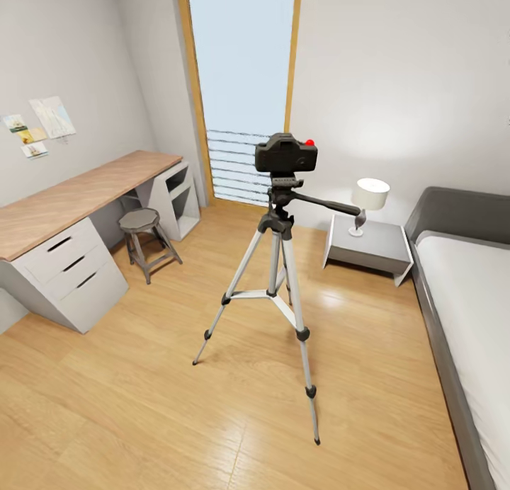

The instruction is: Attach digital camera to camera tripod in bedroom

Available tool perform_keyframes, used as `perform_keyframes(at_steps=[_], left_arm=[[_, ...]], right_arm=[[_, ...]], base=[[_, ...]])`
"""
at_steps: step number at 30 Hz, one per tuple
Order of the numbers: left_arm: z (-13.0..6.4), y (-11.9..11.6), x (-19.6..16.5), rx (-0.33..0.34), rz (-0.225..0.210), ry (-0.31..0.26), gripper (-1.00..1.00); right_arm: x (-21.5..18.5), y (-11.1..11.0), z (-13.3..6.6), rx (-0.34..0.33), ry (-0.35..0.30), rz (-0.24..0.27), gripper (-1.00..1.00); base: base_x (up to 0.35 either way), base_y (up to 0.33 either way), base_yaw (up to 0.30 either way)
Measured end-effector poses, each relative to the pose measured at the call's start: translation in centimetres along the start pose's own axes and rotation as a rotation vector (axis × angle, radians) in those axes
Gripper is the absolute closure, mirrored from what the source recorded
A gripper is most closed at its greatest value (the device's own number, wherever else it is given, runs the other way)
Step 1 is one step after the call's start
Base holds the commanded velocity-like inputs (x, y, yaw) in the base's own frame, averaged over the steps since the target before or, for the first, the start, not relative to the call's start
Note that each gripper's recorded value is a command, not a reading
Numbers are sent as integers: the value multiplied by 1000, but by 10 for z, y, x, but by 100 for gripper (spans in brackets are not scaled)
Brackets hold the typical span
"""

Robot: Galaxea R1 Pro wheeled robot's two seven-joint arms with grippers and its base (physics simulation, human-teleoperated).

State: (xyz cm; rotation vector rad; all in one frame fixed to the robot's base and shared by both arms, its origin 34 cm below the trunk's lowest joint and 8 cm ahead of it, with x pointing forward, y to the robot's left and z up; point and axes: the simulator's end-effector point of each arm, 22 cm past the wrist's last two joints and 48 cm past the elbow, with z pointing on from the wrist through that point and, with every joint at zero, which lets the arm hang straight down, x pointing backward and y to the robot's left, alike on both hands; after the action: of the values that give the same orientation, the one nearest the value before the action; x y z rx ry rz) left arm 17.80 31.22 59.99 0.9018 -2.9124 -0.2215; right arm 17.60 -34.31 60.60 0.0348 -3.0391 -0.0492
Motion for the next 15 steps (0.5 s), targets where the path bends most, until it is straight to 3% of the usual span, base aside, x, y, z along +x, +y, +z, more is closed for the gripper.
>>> perform_keyframes(at_steps=[15], left_arm=[[-3, -5, -8, 14, -1, -20, -100]], right_arm=[[-8, 1, -3, -2, -21, -2, -100]], base=[[0, 0, 0]])
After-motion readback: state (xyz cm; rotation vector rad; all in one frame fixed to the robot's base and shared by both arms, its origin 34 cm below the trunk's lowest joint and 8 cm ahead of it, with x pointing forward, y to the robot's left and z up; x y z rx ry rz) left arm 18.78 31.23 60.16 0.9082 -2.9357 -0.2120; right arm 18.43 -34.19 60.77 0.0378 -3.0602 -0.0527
